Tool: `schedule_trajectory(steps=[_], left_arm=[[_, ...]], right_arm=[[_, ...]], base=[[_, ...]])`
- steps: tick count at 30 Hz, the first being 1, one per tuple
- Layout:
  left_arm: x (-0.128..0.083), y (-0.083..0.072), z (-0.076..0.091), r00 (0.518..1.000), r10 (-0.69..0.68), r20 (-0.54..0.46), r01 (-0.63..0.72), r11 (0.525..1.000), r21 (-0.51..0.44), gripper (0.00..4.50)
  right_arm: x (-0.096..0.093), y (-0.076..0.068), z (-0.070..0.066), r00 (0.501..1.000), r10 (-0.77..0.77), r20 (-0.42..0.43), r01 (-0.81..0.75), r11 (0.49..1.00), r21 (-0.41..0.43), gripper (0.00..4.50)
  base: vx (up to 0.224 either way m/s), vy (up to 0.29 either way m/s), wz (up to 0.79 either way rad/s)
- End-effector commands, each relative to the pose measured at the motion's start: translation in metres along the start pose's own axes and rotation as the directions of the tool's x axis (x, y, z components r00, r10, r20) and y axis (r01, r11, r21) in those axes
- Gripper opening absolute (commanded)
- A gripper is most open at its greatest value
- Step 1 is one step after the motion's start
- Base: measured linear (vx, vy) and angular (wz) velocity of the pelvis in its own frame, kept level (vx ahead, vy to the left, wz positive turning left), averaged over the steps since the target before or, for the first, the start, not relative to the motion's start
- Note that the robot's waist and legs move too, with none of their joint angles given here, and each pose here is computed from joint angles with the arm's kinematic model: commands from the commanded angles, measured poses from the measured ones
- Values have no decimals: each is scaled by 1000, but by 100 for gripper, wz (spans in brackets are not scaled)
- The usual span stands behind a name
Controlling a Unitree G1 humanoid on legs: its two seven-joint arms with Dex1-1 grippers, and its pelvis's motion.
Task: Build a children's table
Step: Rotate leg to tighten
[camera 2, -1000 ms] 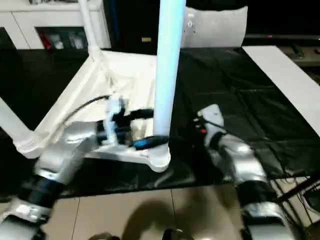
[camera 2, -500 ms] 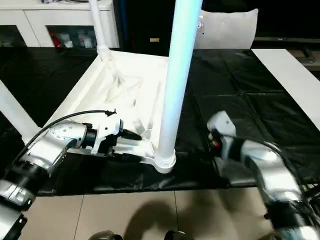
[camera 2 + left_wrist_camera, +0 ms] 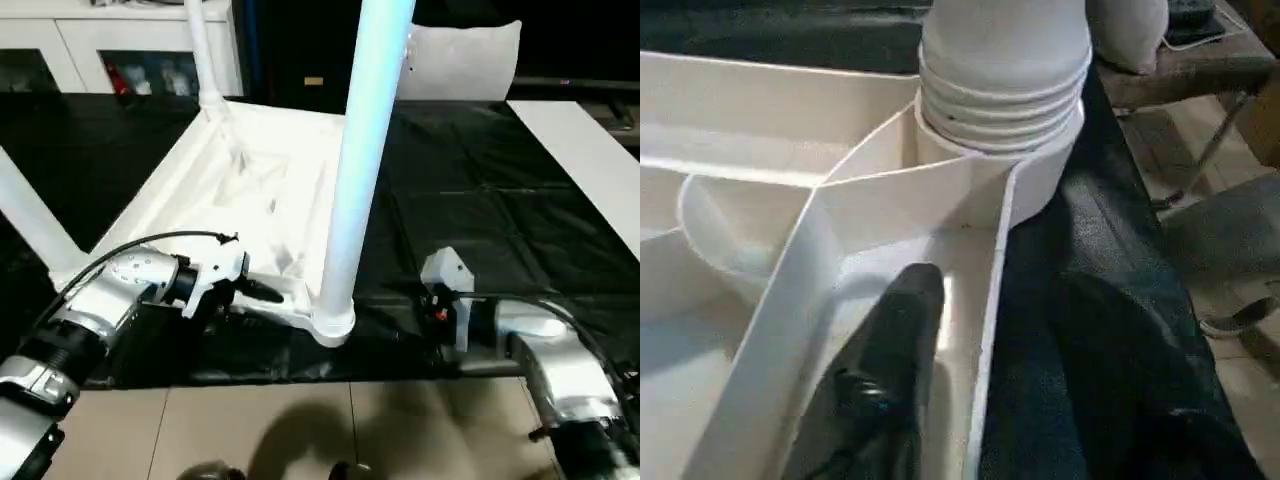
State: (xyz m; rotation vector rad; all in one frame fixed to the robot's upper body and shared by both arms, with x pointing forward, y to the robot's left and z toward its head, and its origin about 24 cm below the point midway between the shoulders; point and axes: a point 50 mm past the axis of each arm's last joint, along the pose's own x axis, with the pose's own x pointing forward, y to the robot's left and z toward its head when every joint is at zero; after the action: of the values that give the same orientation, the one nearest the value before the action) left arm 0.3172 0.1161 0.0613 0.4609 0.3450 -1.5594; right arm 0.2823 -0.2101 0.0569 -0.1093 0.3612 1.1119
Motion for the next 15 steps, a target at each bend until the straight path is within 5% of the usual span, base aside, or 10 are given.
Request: schedule_trajectory(steps=[1,15], left_arm=[[-2,2,1,1000,-2,-20,3,1000,15,171],[-3,10,-6,992,-23,-123,25,1000,13,60]], right_arm=[[0,-2,-3,1000,7,-20,-7,1000,-9,450],[-6,-24,-41,997,-23,-70,26,999,41,450]], base=[[0,0,0],[0,0,0]])
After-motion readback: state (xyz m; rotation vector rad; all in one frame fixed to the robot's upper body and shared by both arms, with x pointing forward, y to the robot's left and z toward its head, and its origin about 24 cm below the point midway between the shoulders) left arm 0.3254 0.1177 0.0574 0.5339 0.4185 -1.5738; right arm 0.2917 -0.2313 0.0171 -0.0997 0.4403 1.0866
